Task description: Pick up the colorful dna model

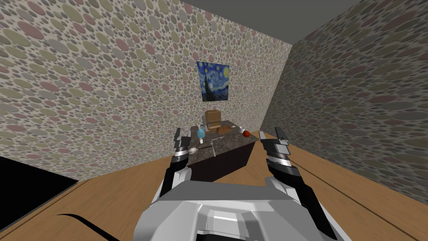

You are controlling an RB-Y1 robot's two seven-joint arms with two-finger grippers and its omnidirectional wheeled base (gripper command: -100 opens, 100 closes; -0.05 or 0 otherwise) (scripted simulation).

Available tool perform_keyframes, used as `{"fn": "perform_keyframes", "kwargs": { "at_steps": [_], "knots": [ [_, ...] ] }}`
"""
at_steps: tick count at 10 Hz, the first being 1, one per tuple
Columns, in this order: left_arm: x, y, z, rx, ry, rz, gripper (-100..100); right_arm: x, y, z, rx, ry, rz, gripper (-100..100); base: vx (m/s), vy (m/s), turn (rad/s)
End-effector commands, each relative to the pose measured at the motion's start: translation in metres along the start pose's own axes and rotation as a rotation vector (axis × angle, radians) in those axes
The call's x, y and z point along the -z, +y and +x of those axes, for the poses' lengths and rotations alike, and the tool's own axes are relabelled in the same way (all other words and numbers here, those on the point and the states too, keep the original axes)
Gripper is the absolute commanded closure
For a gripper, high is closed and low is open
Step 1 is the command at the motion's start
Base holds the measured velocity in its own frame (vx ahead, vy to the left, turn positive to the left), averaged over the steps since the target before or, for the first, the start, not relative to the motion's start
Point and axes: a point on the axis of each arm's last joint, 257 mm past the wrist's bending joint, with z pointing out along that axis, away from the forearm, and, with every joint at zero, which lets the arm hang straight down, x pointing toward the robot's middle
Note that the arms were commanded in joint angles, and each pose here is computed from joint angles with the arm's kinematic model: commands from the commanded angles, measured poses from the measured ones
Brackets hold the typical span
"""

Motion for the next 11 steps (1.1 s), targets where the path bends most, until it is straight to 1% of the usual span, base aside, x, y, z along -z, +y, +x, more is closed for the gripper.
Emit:
{"fn": "perform_keyframes", "kwargs": {
  "at_steps": [1, 4, 5, 7, 8, 9, 10, 11],
  "knots": [
    [-0.001, 0.009, -0.002, -0.012, 0.024, -0.038, -100, 0.000, 0.000, 0.000, 0.000, 0.000, 0.000, 0, -0.008, -0.027, -0.072],
    [-0.002, 0.029, -0.011, -0.026, 0.038, -0.120, -100, 0.000, 0.000, 0.000, 0.000, 0.000, 0.000, 0, -0.009, -0.060, -0.059],
    [-0.001, 0.030, -0.012, -0.026, 0.037, -0.125, -100, 0.000, 0.000, 0.000, 0.000, 0.000, 0.000, 0, -0.007, -0.052, -0.018],
    [-0.001, 0.047, -0.023, -0.033, 0.032, -0.192, -100, 0.000, 0.000, 0.000, 0.000, 0.000, 0.000, 0, -0.010, -0.058, -0.075],
    [-0.001, 0.050, -0.024, -0.033, 0.030, -0.203, -100, 0.000, 0.000, 0.000, 0.000, 0.000, 0.000, 0, -0.001, -0.058, -0.033],
    [0.000, 0.060, -0.031, -0.036, 0.022, -0.244, -100, 0.000, 0.000, 0.000, 0.000, 0.000, 0.000, 0, 0.000, -0.059, -0.087],
    [0.000, 0.060, -0.031, -0.036, 0.022, -0.246, -100, 0.000, 0.000, 0.000, 0.000, 0.000, 0.000, 0, -0.002, -0.042, -0.029],
    [0.000, 0.069, -0.039, -0.039, 0.014, -0.283, -100, 0.000, 0.000, 0.000, 0.000, 0.000, 0.000, 0, -0.009, -0.050, -0.065]
  ]
}}
